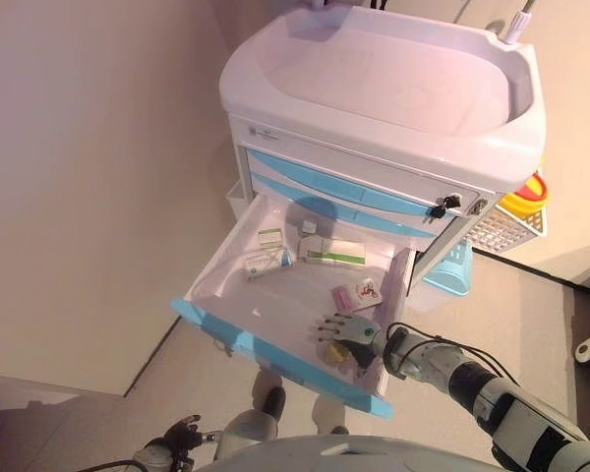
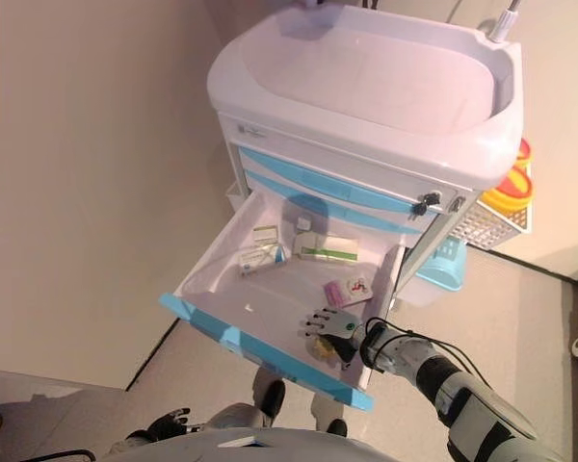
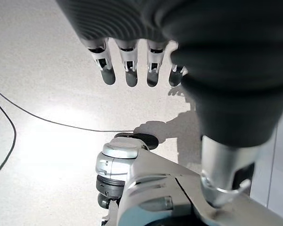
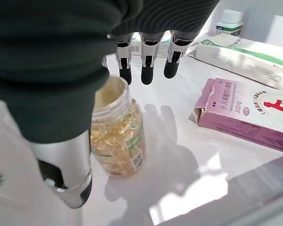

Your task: Open the drawer and pick up the medicine

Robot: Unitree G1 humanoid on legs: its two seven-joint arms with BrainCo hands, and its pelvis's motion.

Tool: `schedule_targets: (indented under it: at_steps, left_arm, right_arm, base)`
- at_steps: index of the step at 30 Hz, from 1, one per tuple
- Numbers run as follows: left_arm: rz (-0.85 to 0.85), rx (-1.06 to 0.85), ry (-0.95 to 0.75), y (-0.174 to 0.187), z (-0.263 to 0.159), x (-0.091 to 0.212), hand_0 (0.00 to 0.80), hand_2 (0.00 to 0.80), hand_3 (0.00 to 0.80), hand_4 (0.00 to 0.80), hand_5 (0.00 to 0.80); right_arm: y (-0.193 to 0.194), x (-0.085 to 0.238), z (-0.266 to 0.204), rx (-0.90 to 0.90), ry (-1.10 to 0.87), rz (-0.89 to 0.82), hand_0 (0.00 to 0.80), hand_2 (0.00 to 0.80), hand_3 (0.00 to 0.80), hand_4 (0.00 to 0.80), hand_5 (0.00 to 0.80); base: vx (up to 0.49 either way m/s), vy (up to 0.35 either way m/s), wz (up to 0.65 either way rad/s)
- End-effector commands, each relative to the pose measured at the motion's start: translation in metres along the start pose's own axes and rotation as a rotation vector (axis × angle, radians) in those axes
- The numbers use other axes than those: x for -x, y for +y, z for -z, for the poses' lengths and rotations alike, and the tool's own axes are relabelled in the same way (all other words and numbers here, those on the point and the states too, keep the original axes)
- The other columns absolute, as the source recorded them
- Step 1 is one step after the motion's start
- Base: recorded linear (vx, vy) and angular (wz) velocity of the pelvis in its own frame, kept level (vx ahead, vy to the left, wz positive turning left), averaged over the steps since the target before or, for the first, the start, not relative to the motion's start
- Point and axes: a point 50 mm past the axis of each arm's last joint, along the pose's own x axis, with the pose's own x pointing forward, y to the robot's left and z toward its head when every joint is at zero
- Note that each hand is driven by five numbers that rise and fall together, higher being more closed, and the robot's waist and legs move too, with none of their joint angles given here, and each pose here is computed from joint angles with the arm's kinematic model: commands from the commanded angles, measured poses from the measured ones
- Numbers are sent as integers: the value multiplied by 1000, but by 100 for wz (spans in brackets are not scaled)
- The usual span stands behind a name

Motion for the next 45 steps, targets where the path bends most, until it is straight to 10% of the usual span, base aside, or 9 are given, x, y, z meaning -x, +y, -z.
schedule_targets:
  at_steps: [1,45]
  left_arm:
    - [5,-46,-19,-1,-12,-3,0,0,0,0,0]
    - [11,-59,-26,-2,-14,-3,0,0,0,0,0]
  right_arm:
    - [-26,-7,6,11,26,119,0,0,0,0,0]
    - [-19,-8,1,-37,-10,111,0,0,0,0,0]
  base:
    - [0,0,0]
    - [0,0,0]
